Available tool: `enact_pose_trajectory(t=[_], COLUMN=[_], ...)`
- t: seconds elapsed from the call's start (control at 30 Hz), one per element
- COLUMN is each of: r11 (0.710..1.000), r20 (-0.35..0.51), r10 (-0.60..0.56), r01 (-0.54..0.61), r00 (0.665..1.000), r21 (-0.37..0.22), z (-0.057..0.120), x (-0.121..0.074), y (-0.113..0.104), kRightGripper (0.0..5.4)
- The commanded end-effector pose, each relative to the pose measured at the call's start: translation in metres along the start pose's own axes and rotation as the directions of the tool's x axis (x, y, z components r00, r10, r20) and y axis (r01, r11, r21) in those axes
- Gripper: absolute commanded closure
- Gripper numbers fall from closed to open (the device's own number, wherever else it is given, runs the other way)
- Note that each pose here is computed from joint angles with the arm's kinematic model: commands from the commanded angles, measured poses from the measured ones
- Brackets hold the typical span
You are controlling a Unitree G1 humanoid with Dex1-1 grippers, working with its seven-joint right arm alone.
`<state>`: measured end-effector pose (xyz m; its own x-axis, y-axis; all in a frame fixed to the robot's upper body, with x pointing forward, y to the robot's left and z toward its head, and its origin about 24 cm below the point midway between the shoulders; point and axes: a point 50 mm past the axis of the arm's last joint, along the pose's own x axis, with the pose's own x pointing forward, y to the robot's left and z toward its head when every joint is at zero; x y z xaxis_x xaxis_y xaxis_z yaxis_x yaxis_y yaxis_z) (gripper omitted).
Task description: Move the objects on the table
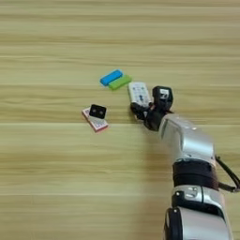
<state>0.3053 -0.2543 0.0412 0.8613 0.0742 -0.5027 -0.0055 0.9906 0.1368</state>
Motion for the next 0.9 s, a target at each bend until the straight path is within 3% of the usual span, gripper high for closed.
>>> enact_pose_trajectory(t=[0.03,0.7,0.9], r11=[0.996,0.984,0.976], r20=[0.102,0.075,0.103], r10=[0.055,0.118,0.138], r01=[-0.048,-0.107,-0.118], r00=[0.993,0.99,0.985], r21=[-0.077,-0.143,-0.182], z=[0.03,0.024,0.025], x=[-0.006,-0.01,-0.014], y=[0.012,0.032,0.037], kRightGripper=[2.52,2.52,1.73])
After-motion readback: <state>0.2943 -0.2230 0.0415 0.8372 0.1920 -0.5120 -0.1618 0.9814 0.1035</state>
